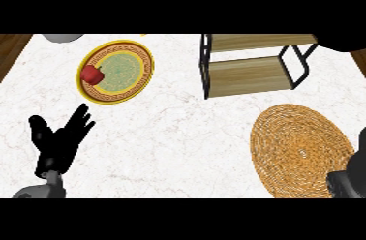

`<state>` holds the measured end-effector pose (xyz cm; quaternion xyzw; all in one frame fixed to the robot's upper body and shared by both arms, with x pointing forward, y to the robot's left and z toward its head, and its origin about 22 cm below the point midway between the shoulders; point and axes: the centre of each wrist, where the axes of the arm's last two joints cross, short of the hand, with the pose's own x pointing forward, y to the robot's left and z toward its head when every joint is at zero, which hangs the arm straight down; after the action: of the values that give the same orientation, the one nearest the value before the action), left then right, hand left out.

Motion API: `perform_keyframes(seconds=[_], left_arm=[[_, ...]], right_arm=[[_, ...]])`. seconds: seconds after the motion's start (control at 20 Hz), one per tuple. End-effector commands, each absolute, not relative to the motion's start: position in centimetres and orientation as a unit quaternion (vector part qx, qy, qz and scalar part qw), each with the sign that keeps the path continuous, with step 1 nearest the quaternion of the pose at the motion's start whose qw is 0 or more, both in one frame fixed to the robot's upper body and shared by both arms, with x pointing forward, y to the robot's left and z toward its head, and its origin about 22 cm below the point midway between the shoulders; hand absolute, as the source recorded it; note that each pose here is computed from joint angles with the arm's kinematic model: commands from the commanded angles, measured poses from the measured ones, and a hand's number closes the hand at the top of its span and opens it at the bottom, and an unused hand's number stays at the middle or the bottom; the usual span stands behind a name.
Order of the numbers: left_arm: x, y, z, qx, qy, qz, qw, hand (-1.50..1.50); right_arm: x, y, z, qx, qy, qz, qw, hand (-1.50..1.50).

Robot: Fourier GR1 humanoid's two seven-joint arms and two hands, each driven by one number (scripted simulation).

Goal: Pick the cupcake from the placemat and place it in the tiered shelf

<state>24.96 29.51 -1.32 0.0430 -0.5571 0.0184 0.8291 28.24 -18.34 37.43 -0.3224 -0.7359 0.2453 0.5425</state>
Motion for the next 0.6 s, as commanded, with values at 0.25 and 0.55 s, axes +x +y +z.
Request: perform_keyframes(seconds=[0.25,0.55], left_arm=[[24.5,29.6,-3.8,0.049,-0.529,0.015,0.847,0.0],[24.8,27.8,-2.1,0.041,-0.532,0.019,0.845,0.0]], right_arm=[[34.2,-20.9,39.6,-0.328,-0.701,0.269,0.573,1.5],[36.9,-21.9,36.2,-0.338,-0.688,0.316,0.559,1.5]])
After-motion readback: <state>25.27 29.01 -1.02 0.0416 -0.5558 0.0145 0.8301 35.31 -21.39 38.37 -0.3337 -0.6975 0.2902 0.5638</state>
